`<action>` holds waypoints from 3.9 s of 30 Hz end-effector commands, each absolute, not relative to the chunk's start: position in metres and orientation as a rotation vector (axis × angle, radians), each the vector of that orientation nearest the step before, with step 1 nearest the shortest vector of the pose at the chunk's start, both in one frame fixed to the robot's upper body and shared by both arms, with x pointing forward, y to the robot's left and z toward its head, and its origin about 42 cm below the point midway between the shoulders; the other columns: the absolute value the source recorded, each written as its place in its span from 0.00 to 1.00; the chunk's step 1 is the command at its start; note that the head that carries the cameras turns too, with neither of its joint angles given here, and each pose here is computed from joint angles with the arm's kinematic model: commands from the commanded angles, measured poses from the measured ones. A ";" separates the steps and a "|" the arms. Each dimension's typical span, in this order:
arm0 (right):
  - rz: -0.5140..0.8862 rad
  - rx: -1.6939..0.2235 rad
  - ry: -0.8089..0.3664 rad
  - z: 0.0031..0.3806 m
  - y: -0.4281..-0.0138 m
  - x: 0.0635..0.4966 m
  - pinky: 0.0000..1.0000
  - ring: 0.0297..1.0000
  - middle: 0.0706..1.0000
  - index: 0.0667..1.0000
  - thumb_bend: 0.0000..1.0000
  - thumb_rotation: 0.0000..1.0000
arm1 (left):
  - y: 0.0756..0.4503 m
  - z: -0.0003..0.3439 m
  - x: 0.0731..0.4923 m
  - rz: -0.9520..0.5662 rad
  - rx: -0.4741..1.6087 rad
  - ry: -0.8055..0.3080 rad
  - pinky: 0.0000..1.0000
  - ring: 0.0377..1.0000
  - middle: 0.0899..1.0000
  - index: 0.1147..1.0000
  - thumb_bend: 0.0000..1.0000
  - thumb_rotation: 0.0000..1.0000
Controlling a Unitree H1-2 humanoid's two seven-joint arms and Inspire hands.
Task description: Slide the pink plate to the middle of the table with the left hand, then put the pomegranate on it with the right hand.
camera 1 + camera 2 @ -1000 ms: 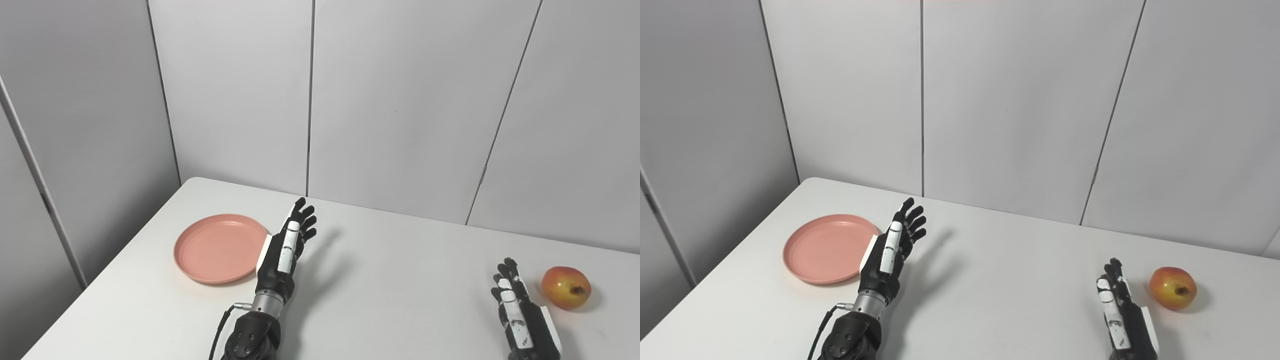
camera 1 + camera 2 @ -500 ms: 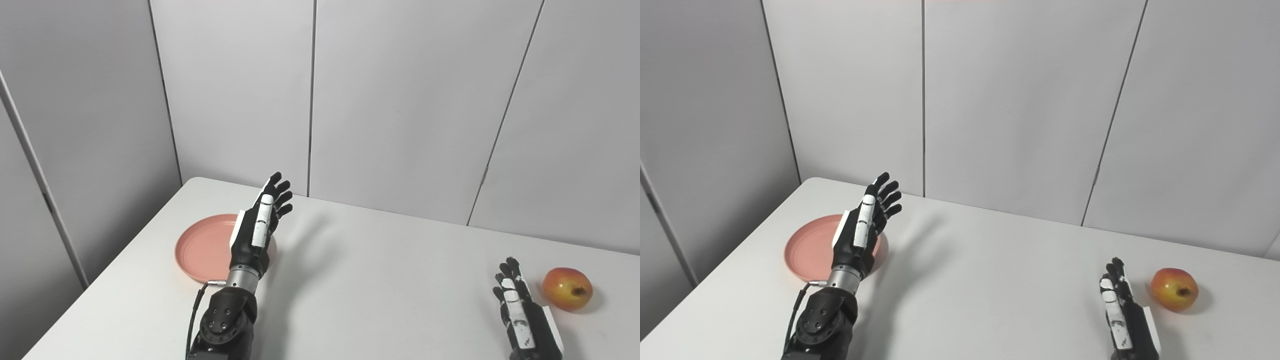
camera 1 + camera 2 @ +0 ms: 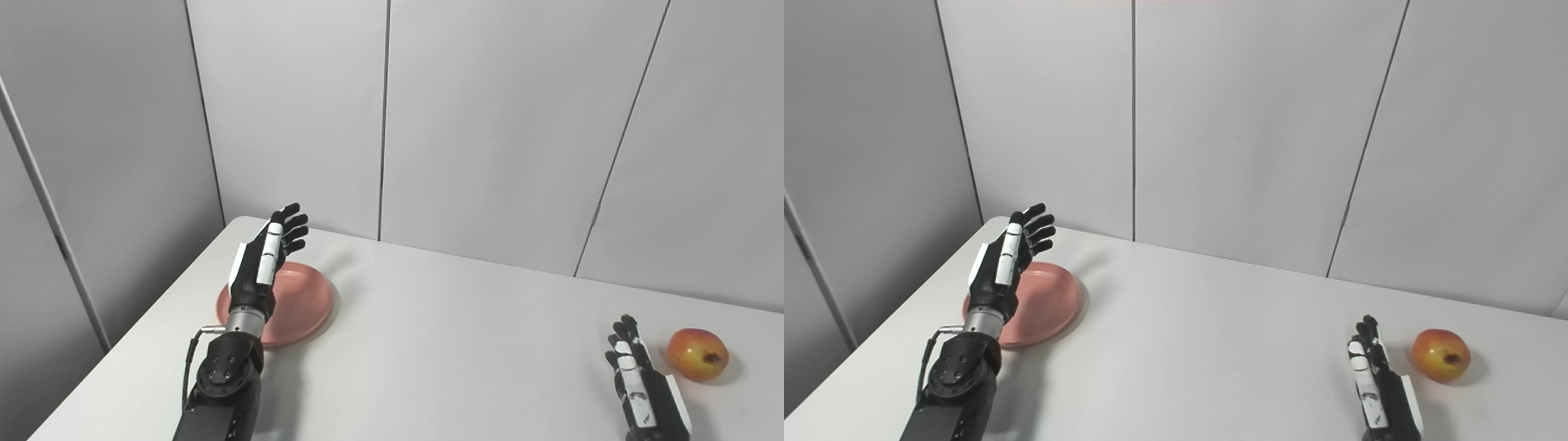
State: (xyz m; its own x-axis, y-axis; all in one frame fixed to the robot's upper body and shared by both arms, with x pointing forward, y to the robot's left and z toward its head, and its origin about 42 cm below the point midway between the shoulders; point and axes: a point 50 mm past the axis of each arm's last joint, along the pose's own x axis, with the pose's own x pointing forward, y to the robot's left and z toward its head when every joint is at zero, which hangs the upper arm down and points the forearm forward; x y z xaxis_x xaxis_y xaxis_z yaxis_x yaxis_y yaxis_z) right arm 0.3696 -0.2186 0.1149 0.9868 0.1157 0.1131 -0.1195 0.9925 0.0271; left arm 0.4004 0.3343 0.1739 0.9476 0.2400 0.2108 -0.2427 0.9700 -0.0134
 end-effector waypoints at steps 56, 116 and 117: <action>0.113 0.066 -0.171 0.122 -0.224 0.374 1.00 1.00 1.00 1.00 0.43 0.80 | 0.415 0.146 0.422 0.472 0.069 -0.187 0.81 0.81 0.81 0.79 0.60 1.00; 0.127 0.055 -0.191 0.129 -0.219 0.375 1.00 1.00 1.00 1.00 0.47 0.80 | 0.307 0.126 0.432 0.170 -0.189 -0.045 0.84 0.86 0.86 0.84 0.58 1.00; 0.128 0.054 -0.191 0.129 -0.219 0.375 1.00 1.00 1.00 1.00 0.46 0.80 | 0.305 0.126 0.432 0.166 -0.192 -0.044 0.85 0.87 0.86 0.85 0.59 1.00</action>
State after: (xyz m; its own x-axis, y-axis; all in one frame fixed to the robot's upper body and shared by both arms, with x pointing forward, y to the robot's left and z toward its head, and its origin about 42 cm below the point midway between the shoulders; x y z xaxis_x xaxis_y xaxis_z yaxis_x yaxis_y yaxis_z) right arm 0.3704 -0.2203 0.1168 0.9851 0.1111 0.1314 -0.1188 0.9916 0.0520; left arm 0.4260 0.3104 0.1155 0.9834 0.1813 0.0085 -0.1767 0.9667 -0.1853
